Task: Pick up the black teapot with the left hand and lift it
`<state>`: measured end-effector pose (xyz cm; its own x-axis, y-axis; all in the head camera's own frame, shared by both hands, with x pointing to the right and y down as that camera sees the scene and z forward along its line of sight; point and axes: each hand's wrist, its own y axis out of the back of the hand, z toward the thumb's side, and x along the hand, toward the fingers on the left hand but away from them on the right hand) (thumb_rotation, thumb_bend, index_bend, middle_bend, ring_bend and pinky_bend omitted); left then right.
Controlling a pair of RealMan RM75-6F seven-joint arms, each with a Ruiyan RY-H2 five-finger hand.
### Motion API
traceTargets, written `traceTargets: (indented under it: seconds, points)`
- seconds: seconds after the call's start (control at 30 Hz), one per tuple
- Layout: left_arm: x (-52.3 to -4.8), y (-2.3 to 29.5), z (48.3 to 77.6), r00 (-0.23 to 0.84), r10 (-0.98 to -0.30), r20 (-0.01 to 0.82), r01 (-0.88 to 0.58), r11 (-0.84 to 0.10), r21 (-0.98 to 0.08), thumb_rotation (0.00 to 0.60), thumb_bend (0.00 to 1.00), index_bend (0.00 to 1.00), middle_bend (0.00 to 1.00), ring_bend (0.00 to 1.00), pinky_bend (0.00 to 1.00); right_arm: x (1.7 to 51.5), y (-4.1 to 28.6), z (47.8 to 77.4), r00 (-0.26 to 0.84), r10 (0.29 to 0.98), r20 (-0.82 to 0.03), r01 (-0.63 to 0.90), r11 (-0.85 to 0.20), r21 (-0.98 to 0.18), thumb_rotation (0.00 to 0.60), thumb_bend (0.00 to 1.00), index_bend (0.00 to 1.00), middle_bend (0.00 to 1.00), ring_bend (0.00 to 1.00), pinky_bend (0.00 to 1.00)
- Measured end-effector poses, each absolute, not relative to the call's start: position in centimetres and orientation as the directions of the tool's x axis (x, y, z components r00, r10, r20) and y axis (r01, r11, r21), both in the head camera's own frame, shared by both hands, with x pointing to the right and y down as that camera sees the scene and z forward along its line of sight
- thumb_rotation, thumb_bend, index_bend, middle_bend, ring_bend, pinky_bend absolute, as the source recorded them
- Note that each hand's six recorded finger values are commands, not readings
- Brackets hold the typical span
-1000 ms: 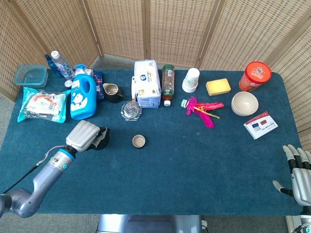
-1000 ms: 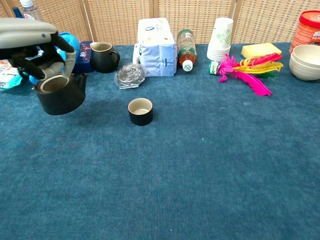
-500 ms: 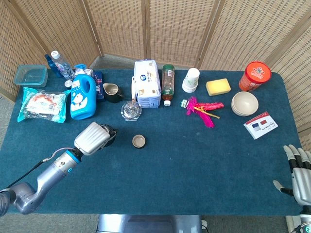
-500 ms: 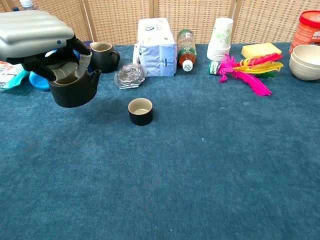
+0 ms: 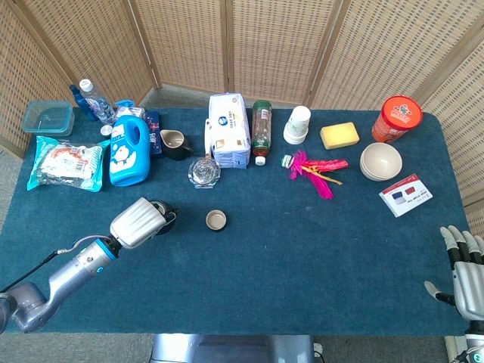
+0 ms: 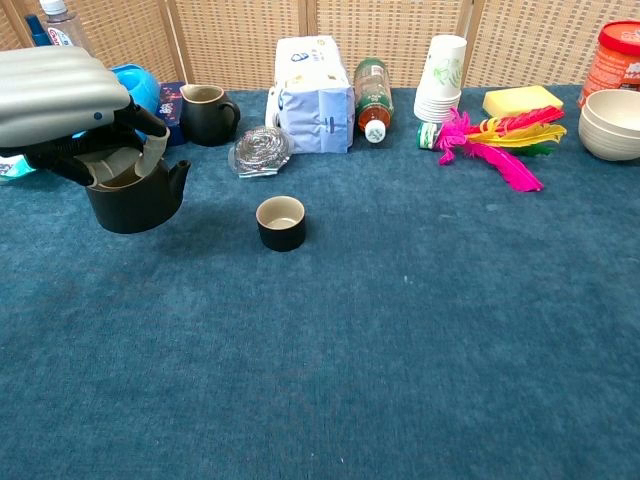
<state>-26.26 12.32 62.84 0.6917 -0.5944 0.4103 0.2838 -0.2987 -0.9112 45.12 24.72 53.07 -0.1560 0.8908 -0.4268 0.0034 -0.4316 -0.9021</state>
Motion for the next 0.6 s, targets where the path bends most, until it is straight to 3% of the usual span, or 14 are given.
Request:
traceTargets:
  seconds: [0.3,0.6]
  points:
    - [-25.1,12.5,62.6,0.73,-0.574,0.37,0.272,-0.253,-0.929,0.6,0.63,0.64,0.83,0.71,1.0,45.0,24.8,53.0,-0.156,0.89,-0.428,0.004,-0.432,-0.902,0.6,0.0,0.0,0.0,0.0,0.0]
    - [-23.9,13.2,63.2,0.74,-0.552,0.385,0.289,-0.255,-0.923,0.6,0.63,0.64,0.83,0.71,1.0,45.3,24.7,52.9,-0.164,0.89,-0.425,0.01,-0.43,-0.903,0.6,0.0,0.0,0.0,0.0,0.0]
